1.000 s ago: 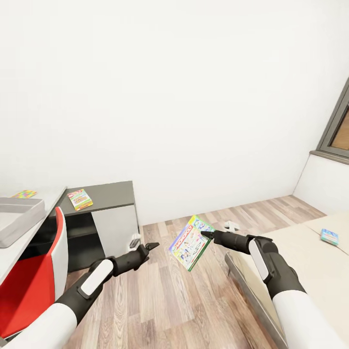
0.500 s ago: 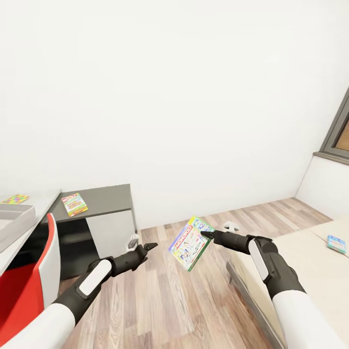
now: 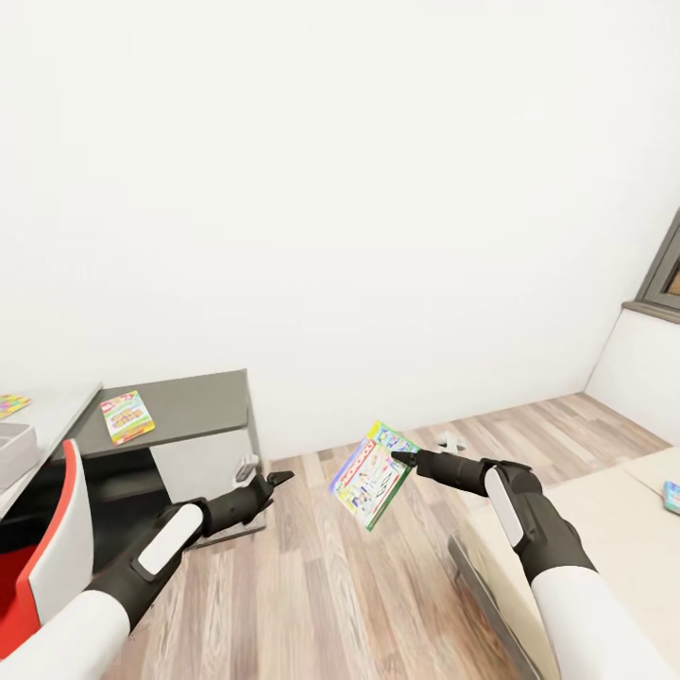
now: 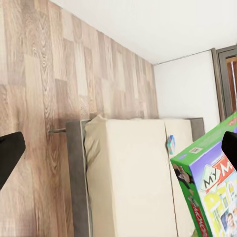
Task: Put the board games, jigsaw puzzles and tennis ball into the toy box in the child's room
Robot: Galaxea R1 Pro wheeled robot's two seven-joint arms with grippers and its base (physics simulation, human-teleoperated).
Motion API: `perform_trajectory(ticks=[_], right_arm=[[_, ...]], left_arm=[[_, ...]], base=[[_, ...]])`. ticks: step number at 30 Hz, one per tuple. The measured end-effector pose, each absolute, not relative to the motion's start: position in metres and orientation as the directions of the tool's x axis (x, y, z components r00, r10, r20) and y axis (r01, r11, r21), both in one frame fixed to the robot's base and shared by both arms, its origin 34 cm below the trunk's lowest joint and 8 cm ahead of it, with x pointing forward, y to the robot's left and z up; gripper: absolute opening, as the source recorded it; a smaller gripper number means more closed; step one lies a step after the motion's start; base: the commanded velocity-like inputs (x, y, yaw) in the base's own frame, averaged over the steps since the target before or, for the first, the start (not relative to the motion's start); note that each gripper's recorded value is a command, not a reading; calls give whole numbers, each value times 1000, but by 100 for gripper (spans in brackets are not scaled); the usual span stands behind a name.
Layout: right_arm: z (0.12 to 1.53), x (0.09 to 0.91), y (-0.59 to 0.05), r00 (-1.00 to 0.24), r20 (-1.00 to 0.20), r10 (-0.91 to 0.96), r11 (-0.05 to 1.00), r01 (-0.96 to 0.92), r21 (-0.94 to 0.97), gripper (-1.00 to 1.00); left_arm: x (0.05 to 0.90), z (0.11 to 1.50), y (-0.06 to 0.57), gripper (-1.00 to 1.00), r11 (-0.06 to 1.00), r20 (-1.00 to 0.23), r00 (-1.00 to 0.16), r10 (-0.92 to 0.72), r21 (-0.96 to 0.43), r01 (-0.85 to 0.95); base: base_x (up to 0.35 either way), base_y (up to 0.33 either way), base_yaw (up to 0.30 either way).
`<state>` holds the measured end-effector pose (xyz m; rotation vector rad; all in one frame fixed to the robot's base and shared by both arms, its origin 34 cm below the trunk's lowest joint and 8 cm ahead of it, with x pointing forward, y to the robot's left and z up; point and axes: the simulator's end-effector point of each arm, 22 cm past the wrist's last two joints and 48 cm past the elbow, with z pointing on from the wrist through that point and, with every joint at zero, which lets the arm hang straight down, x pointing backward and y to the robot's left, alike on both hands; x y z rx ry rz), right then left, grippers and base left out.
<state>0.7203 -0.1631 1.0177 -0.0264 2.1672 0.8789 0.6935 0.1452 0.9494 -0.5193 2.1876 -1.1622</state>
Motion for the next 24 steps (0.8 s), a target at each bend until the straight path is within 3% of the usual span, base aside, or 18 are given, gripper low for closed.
perform_trajectory(ticks=[18,24], right_arm=[[1023,720,-165,-689,-678,256,760,-289,581,-100],[1026,720,-164,-687,-680,258,758,-292,583,-100]], left_arm=[[703,966,190,100,585,-391,-710,-585,-811,-35],[709,982,200,100,583,-413,-690,-594,-812,-15]], base=[[329,-1,0],[122,0,0]])
